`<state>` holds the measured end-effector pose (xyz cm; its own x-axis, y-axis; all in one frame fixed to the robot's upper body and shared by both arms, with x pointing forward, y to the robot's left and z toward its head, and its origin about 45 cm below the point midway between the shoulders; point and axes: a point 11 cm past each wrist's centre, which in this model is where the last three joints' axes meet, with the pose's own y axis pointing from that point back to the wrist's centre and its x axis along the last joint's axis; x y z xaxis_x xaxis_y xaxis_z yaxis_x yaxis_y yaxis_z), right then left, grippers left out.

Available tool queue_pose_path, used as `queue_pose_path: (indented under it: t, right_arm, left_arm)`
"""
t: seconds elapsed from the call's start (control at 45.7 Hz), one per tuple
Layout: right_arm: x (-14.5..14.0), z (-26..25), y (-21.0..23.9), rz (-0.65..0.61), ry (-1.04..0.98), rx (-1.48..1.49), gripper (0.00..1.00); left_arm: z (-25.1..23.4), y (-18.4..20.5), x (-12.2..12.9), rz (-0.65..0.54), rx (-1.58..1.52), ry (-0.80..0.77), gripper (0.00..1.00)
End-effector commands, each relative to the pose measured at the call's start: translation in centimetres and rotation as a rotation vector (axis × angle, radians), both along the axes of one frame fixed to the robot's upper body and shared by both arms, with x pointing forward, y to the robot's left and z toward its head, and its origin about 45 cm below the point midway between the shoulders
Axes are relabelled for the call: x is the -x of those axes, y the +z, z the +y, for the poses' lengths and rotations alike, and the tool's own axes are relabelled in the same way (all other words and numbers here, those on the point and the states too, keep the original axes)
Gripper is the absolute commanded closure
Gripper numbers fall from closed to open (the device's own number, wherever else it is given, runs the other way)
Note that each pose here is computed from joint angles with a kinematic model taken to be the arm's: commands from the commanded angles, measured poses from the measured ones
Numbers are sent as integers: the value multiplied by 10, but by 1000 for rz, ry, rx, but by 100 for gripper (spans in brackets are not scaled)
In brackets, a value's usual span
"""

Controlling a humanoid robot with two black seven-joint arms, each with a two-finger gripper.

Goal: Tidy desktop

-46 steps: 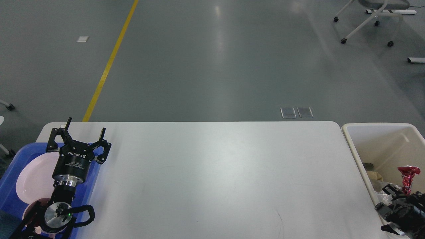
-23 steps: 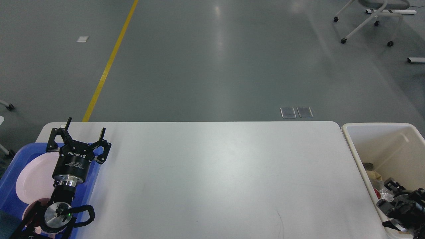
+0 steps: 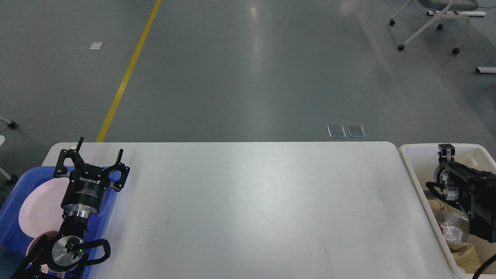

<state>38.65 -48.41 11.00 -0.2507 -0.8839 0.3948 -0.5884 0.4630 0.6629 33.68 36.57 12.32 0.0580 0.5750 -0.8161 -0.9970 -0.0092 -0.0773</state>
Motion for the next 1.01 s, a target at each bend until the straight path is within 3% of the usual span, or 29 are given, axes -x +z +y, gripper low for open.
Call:
queue_pose_path:
  t: [0.0, 0.241, 0.372, 0.459, 0.634, 0.984]
  right_arm:
    - [-19, 22, 23, -106, 37, -126, 0]
    - [-32, 57, 38, -331, -38, -441, 0]
    - [-21, 78, 36, -546, -47, -658, 0]
    - [-13, 91, 32, -671, -2, -650, 0]
    - [15, 84, 36, -1050, 33, -563, 0]
    - [29, 112, 11, -1031, 43, -676, 0]
  left_arm:
    - [0, 0, 0, 1, 0, 1, 4]
    - [0, 0, 0, 0, 0, 0, 4]
    - [0, 0, 0, 0, 0, 0, 4]
    - [0, 0, 0, 2, 0, -1, 4]
    - [0, 0, 0, 1, 0, 1, 4]
    - [0, 0, 0, 0, 0, 0, 4]
